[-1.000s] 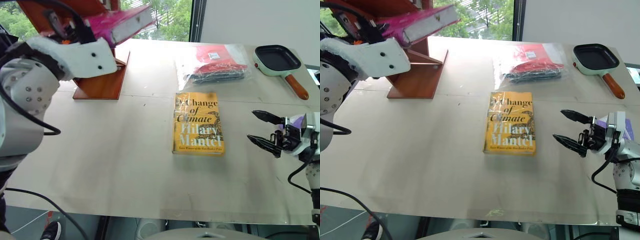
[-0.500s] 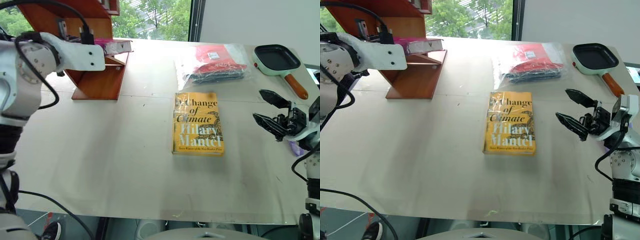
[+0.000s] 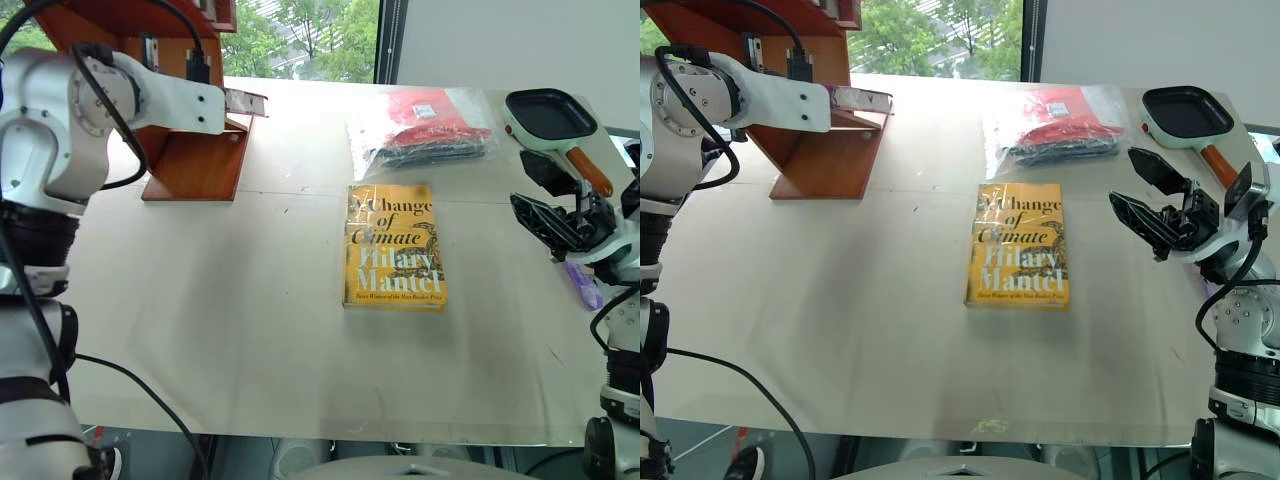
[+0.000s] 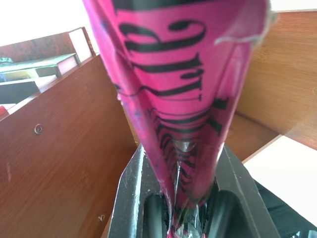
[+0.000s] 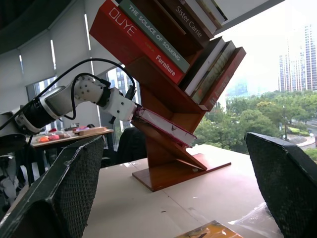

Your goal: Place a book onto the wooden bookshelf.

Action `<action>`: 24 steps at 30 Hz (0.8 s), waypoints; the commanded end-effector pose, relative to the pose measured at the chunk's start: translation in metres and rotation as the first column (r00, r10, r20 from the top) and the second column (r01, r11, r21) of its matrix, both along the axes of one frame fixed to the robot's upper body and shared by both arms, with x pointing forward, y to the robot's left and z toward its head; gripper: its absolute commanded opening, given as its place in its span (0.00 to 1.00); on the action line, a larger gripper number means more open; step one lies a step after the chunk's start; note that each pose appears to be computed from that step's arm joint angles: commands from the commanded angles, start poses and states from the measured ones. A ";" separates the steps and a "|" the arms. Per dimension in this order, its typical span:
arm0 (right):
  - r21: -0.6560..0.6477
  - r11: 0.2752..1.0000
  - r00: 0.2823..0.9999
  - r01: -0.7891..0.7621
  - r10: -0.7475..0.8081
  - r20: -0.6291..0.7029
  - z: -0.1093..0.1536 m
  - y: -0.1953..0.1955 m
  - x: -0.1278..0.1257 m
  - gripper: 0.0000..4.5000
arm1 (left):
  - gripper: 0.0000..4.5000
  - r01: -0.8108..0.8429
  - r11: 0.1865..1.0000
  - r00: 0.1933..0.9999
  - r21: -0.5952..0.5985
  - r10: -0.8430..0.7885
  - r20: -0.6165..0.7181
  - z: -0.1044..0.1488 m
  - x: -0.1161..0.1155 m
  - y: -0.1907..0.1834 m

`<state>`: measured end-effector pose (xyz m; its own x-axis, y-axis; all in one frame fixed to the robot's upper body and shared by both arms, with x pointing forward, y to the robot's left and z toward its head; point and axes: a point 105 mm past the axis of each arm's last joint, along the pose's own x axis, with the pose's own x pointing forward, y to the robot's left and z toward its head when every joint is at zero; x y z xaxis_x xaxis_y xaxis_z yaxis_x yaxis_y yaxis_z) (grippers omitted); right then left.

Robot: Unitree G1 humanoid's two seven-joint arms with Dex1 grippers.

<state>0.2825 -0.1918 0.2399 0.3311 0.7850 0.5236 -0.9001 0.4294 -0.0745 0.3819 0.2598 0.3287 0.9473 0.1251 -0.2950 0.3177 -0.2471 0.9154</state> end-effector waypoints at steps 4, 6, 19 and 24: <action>-0.028 0.999 0.999 0.015 -0.014 0.040 0.005 0.004 -0.005 1.00 | 0.04 -0.123 0.992 0.992 -0.022 0.123 -0.007 0.007 -0.004 0.024; -0.027 0.999 0.999 0.018 -0.017 0.040 0.006 0.005 -0.005 1.00 | 0.04 -0.138 0.989 0.990 -0.044 0.137 -0.024 0.004 -0.005 0.026; -0.043 0.998 0.999 0.036 -0.035 0.024 -0.004 0.000 -0.012 1.00 | 0.75 -0.082 0.983 0.991 -0.166 0.097 0.087 0.025 0.004 0.013; -0.043 0.998 0.999 0.047 -0.046 0.023 -0.006 -0.005 -0.013 1.00 | 0.99 -0.044 0.973 0.991 -0.227 0.072 0.115 0.033 -0.012 0.009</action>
<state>0.2761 -0.1904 0.2243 0.3716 0.7955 0.4786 -0.8897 0.4523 -0.0611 0.3867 0.2679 0.3355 0.9483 0.1444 -0.2828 0.2926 -0.0518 0.9548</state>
